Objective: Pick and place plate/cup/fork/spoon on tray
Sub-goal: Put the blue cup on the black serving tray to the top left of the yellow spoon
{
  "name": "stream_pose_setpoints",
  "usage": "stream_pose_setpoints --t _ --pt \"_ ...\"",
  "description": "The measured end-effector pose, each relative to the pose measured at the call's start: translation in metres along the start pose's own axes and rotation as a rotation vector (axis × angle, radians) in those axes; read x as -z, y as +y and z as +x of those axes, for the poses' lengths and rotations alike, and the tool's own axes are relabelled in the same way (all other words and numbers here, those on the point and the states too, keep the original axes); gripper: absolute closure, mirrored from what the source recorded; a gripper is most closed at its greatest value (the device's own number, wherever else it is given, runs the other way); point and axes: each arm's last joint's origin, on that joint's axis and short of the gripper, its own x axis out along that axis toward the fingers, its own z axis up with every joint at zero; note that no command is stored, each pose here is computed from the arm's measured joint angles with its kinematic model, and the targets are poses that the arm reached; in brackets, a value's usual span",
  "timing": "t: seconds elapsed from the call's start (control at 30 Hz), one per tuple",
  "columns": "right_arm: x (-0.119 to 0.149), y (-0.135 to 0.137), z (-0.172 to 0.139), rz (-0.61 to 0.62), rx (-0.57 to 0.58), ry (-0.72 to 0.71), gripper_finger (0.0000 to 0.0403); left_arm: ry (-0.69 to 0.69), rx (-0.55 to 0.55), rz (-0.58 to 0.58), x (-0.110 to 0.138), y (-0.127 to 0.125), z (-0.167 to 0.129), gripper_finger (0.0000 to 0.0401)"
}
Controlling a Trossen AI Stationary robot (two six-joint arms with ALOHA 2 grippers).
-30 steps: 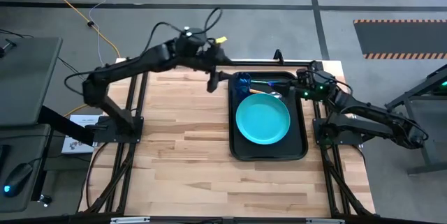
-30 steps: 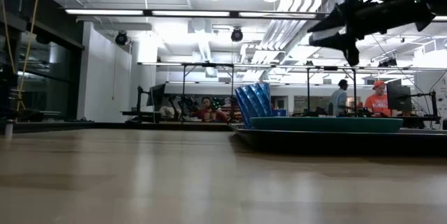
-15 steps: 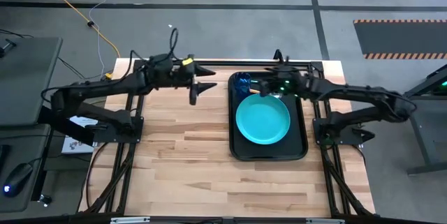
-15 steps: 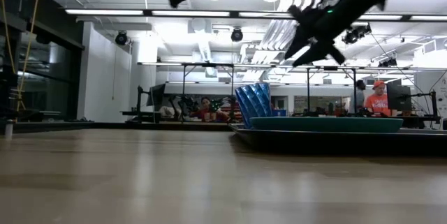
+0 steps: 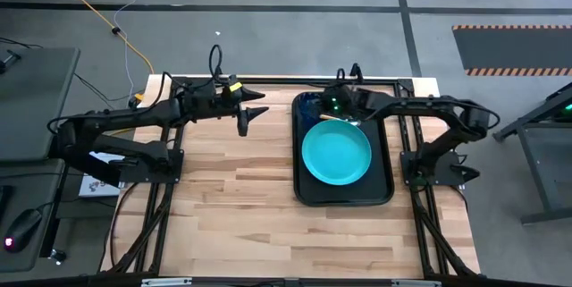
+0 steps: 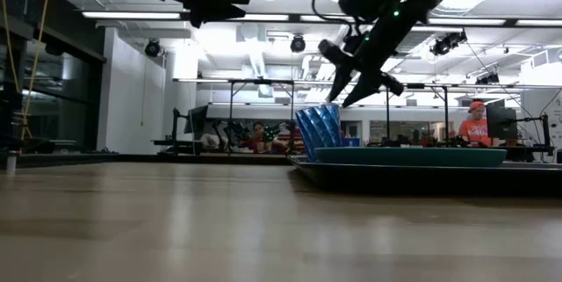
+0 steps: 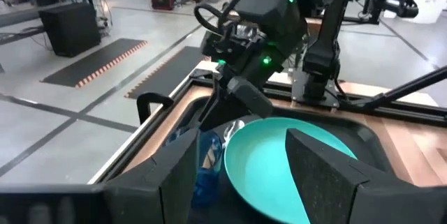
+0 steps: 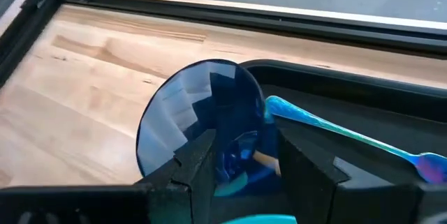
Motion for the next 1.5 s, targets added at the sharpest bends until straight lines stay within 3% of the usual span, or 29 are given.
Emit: stream_pose_setpoints --t 0.5,0.6,0.8,0.97,1.1,1.27,1.5 --pt "0.014 0.001 0.036 -0.032 0.127 0.115 0.0264 0.001 0.001 0.012 0.000 0.000 0.000 0.0199" --pt "0.015 -0.001 0.036 -0.053 0.159 0.112 0.0288 0.002 0.002 0.016 0.000 0.000 0.000 0.0199" --pt "0.015 -0.003 0.036 -0.097 0.178 0.108 0.0391 0.003 0.002 0.011 0.000 0.000 0.000 0.0199" --pt "0.012 -0.004 0.031 -0.109 0.177 0.109 0.0386 0.003 0.002 0.010 0.000 0.000 0.000 0.0199" --pt "0.001 -0.002 0.011 -0.128 0.131 0.065 0.0397 0.003 0.002 0.010 0.000 0.000 0.000 0.0199" --pt "-0.017 -0.005 -0.041 -0.166 0.059 0.018 0.0399 0.005 0.002 0.010 0.000 0.000 0.000 0.0199" --pt "-0.005 -0.026 -0.125 -0.293 0.031 0.101 0.0400 0.004 0.002 0.010 0.000 0.000 0.000 0.0199"
